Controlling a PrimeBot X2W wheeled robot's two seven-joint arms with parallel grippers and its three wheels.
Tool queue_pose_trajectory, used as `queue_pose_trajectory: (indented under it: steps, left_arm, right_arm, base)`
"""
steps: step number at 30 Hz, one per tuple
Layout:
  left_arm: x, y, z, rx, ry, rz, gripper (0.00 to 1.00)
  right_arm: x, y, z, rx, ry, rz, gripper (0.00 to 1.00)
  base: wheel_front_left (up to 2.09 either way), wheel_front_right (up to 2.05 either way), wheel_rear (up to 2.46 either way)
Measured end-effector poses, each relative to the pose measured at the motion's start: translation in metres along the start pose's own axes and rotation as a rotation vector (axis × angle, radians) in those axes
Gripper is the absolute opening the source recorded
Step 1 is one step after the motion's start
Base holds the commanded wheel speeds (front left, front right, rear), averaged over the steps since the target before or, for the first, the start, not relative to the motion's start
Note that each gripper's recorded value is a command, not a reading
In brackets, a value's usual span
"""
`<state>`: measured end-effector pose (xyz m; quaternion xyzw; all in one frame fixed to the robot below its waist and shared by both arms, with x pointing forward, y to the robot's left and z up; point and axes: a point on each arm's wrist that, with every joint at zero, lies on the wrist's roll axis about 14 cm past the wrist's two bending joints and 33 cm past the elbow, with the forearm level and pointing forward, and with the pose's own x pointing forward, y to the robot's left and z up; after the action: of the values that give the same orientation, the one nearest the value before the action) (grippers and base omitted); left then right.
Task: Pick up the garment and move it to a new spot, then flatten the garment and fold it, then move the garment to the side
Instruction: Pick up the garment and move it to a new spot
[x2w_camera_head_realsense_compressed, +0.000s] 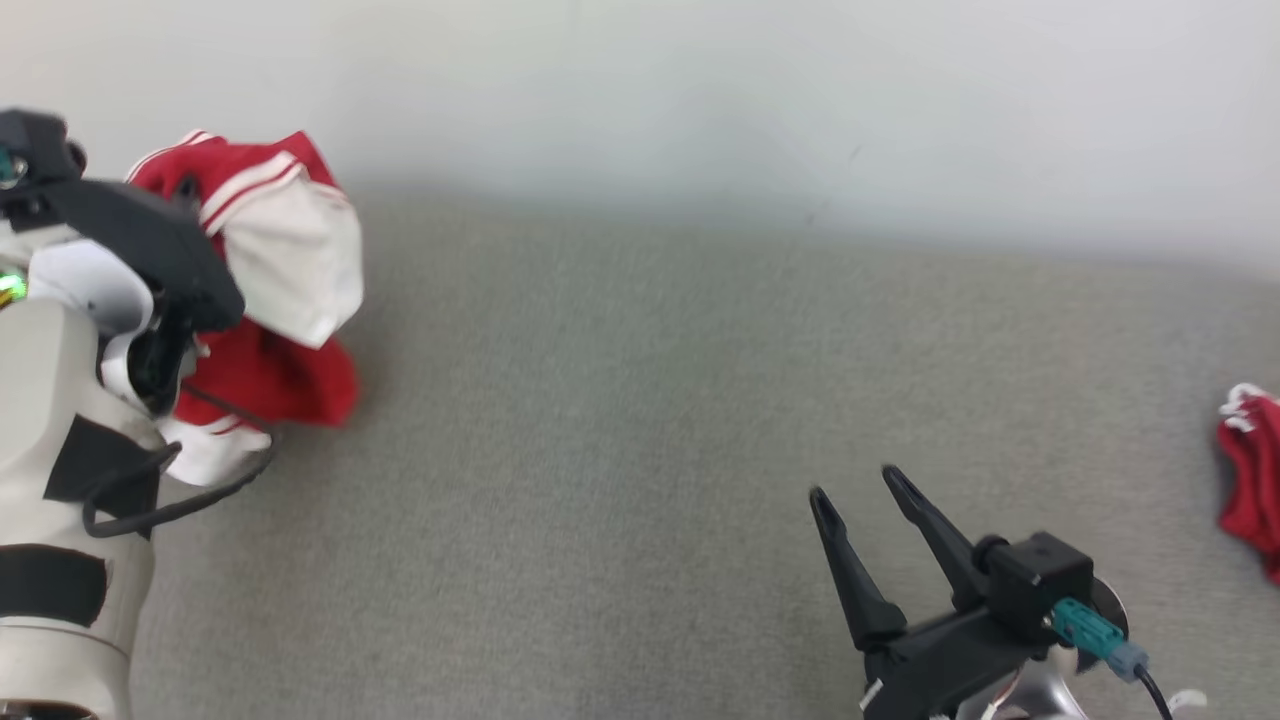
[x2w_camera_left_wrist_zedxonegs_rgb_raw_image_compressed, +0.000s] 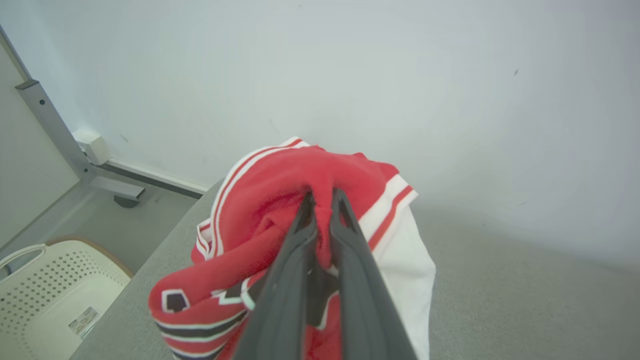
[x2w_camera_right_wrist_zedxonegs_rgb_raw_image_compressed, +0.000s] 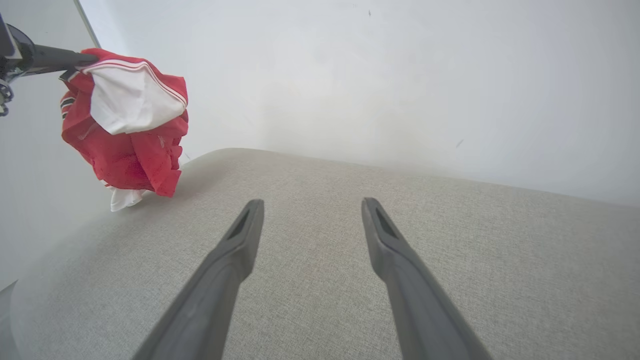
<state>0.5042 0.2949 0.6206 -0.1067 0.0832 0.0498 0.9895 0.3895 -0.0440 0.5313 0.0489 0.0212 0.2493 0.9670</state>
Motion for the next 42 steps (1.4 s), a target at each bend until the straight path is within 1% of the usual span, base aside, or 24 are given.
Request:
queue_pose_trajectory:
  steps: [4,7,12,16,17,18,21,25,27,29,33,34,35,36,37,39,42]
  left_arm:
    - [-0.013,-0.039,0.049,0.006,-0.136,-0.105,0.0]
    - [-0.02,-0.088,0.071,0.021,-0.213,-0.228,0.0]
    - [-0.034,-0.168,0.067,0.006,-0.255,-0.434,0.0]
    - [-0.049,-0.235,0.054,-0.017,-0.249,-0.602,0.0]
    - [-0.049,-0.235,0.054,-0.017,-0.249,-0.602,0.0]
    - [-0.059,-0.265,0.047,-0.048,-0.239,-0.676,0.0]
    - [-0.069,-0.3,0.029,-0.069,-0.208,-0.754,0.0]
    - [-0.078,-0.335,-0.022,-0.073,-0.102,-0.824,0.0]
    - [-0.078,-0.344,-0.052,-0.069,-0.032,-0.833,0.0]
    - [-0.073,-0.346,-0.086,-0.027,0.031,-0.816,0.0]
    - [-0.058,-0.332,-0.147,0.031,0.146,-0.753,0.0]
    - [-0.056,-0.329,-0.161,0.048,0.171,-0.744,0.14]
    - [-0.056,-0.326,-0.174,0.051,0.194,-0.734,0.49]
    - [-0.056,-0.324,-0.185,0.06,0.207,-0.732,1.0]
    - [-0.057,-0.322,-0.194,0.056,0.221,-0.728,1.0]
    - [-0.055,-0.314,-0.201,0.014,0.214,-0.7,1.0]
    - [-0.05,-0.297,-0.2,-0.043,0.172,-0.646,1.0]
  right_arm:
    - [-0.019,-0.014,0.011,-0.02,-0.035,-0.068,1.0]
    - [-0.036,-0.033,0.021,-0.04,-0.062,-0.144,1.0]
    - [-0.067,-0.058,0.027,-0.059,-0.074,-0.255,1.0]
    - [-0.09,-0.073,0.033,-0.074,-0.082,-0.326,1.0]
    - [-0.09,-0.073,0.033,-0.074,-0.082,-0.326,1.0]
    - [-0.102,-0.082,0.035,-0.077,-0.083,-0.367,1.0]
    - [-0.118,-0.091,0.036,-0.077,-0.084,-0.417,1.0]
    - [-0.134,-0.098,0.034,-0.072,-0.077,-0.467,1.0]
    - [-0.14,-0.101,0.031,-0.063,-0.073,-0.486,1.0]
    - [-0.143,-0.104,0.029,-0.057,-0.068,-0.502,1.0]
    - [-0.146,-0.109,0.019,-0.04,-0.038,-0.522,1.0]
    - [-0.146,-0.11,0.016,-0.035,-0.027,-0.527,1.0]
    - [-0.146,-0.111,0.013,-0.032,-0.019,-0.531,1.0]
    - [-0.146,-0.112,0.011,-0.028,-0.012,-0.533,1.0]
    - [-0.146,-0.112,0.009,-0.024,-0.006,-0.533,1.0]
    - [-0.143,-0.111,0.005,-0.018,0.004,-0.525,1.0]
    - [-0.137,-0.11,0.005,-0.02,0.004,-0.508,1.0]
  base:
    - [0.0,0.0,0.0]
    - [0.0,0.0,0.0]
    - [0.0,0.0,0.0]
    - [0.0,0.0,0.0]
    - [0.0,0.0,0.0]
    - [0.0,0.0,0.0]
    - [0.0,0.0,0.0]
    - [0.0,0.0,0.0]
    - [0.0,0.0,0.0]
    - [0.0,0.0,0.0]
    - [0.0,0.0,0.0]
    - [0.0,0.0,0.0]
    - [0.0,0.0,0.0]
    - [0.0,0.0,0.0]
    - [0.0,0.0,0.0]
    - [0.0,0.0,0.0]
    - [0.0,0.0,0.0]
